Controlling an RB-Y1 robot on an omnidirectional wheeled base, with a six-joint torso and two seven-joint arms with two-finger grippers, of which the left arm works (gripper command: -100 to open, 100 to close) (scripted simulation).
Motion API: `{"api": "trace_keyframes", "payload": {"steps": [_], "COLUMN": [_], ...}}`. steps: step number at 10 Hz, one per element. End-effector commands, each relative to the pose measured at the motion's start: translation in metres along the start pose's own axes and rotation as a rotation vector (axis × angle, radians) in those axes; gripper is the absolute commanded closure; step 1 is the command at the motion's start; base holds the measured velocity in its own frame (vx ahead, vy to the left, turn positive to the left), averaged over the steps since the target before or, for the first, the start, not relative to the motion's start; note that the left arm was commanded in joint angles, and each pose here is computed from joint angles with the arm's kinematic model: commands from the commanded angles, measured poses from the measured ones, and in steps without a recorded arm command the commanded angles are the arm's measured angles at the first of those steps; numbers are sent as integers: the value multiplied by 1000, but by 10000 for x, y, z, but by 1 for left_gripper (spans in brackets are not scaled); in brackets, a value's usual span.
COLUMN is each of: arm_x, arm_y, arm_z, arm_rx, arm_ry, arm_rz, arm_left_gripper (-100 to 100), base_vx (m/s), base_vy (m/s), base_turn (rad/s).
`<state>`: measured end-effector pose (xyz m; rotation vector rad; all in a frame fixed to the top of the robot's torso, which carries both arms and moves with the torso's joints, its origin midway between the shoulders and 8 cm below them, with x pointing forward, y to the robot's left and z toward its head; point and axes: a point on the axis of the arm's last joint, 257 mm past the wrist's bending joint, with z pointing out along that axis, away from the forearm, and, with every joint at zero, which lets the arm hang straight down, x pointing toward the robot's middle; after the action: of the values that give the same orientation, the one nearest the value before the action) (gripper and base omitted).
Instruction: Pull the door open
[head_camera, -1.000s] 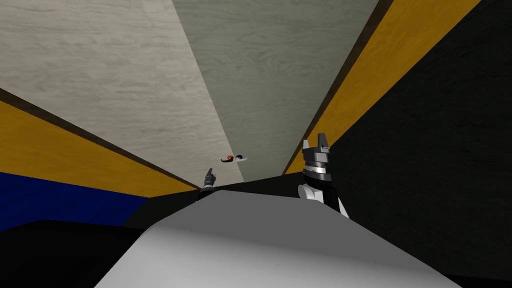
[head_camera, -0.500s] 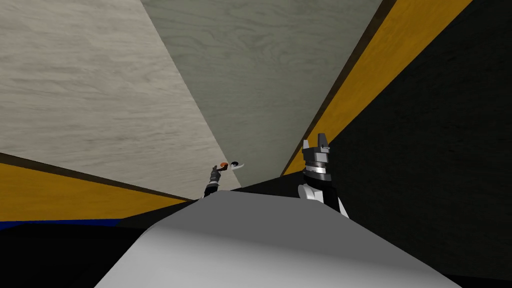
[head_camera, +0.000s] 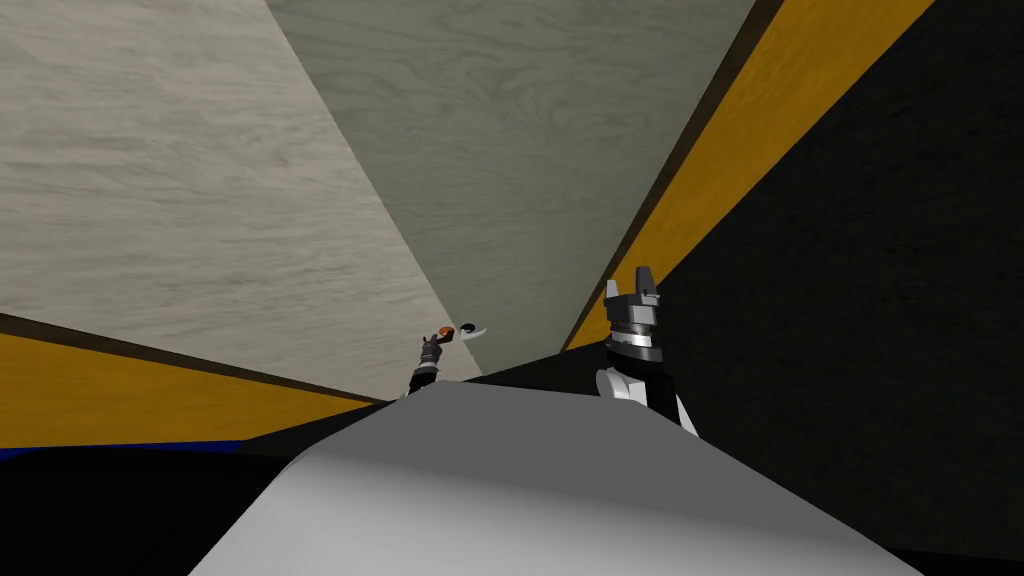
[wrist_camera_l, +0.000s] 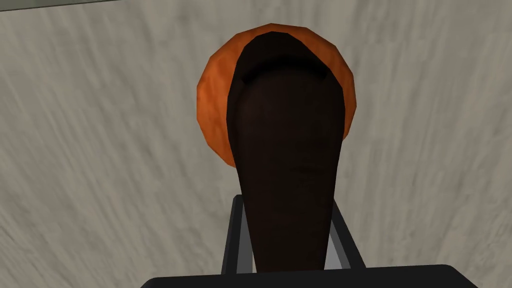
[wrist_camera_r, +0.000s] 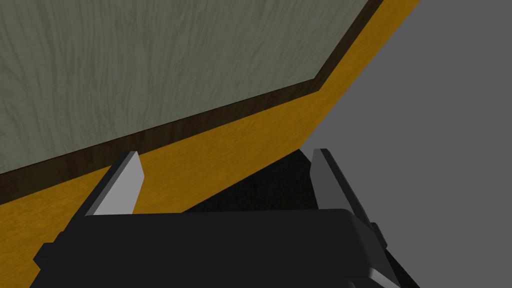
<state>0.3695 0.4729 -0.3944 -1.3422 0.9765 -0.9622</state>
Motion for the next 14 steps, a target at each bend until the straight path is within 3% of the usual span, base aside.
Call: {"api": "trace_keyframes", "payload": {"steps": [1, 2, 3, 4, 6, 8, 10, 14], "arm_x": [-30, -30, -286, -397, -365, -525, -507, -165], "arm_y": [-4, -4, 36, 42, -37, 31, 18, -16], "arm_z": [-5, -5, -105, -150, -102, -215, -225, -195], "arm_rx": [1, 1, -18, -24, -4, -28, -26, -8], "arm_ry": [-4, -4, -34, -44, -38, -43, -27, 68], "arm_rz": [2, 2, 22, 31, 28, 43, 43, 19], "arm_left_gripper": [100, 100, 100, 100, 100, 100, 100, 100], "base_vx": [0, 0, -113, -192, -100, -63, -160, -183], "base_vy": [0, 0, 35, 34, 14, -14, -56, 17], "base_turn": [0, 0, 76, 43, 9, -38, -65, -121]}}
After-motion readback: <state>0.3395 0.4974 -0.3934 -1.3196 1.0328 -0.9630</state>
